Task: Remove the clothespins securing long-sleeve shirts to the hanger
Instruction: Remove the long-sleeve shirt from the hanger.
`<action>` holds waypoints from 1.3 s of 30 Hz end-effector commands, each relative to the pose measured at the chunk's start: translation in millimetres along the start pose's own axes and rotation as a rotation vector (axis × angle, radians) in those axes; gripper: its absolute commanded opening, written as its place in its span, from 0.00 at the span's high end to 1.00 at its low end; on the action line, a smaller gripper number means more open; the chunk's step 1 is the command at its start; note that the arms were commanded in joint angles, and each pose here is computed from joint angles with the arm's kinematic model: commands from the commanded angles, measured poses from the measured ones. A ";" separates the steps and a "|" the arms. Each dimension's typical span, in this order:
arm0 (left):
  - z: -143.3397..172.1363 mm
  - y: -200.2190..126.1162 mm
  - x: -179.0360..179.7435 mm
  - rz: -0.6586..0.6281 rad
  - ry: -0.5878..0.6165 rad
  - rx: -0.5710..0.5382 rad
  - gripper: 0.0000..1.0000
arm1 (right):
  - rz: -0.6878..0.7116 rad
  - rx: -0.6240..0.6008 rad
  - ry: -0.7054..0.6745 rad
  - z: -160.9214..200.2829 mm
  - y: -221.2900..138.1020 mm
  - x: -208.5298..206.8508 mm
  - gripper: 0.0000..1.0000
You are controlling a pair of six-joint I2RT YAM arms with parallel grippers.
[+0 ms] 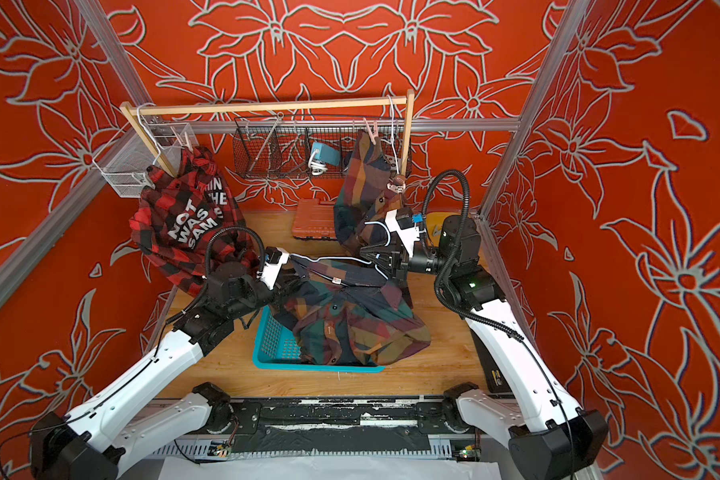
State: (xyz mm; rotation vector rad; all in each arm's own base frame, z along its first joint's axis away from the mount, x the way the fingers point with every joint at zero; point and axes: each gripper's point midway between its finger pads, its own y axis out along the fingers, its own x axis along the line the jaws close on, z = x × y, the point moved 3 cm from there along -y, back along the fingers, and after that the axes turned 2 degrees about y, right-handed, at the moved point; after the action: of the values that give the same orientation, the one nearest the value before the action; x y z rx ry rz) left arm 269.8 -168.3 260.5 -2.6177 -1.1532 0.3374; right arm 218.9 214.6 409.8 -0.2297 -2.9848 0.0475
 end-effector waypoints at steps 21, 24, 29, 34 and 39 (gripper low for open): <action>-3.2 -28.3 -17.2 0.033 -0.008 0.069 0.18 | 0.008 -0.016 0.007 0.4 17.3 -12.0 1.00; -23.6 -43.7 -22.5 0.036 0.036 0.037 0.16 | 0.009 -0.008 0.017 5.9 24.3 -14.7 1.00; -50.2 -64.4 -30.6 0.046 0.107 -0.002 0.16 | 0.008 0.023 0.031 16.0 33.6 -18.8 1.00; -66.7 -68.4 -34.4 0.062 0.221 -0.015 0.17 | -0.057 0.051 0.030 21.5 39.6 -11.5 1.00; -85.7 -59.6 -34.9 0.082 0.300 -0.033 0.17 | -0.098 0.098 0.008 25.0 41.4 -2.7 1.00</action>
State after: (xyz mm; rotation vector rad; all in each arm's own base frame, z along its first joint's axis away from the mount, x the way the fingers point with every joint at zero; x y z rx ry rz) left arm 232.9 -161.3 356.2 -2.6273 -1.0324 0.0504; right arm 234.3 253.0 371.6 -0.1488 -2.9048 0.1658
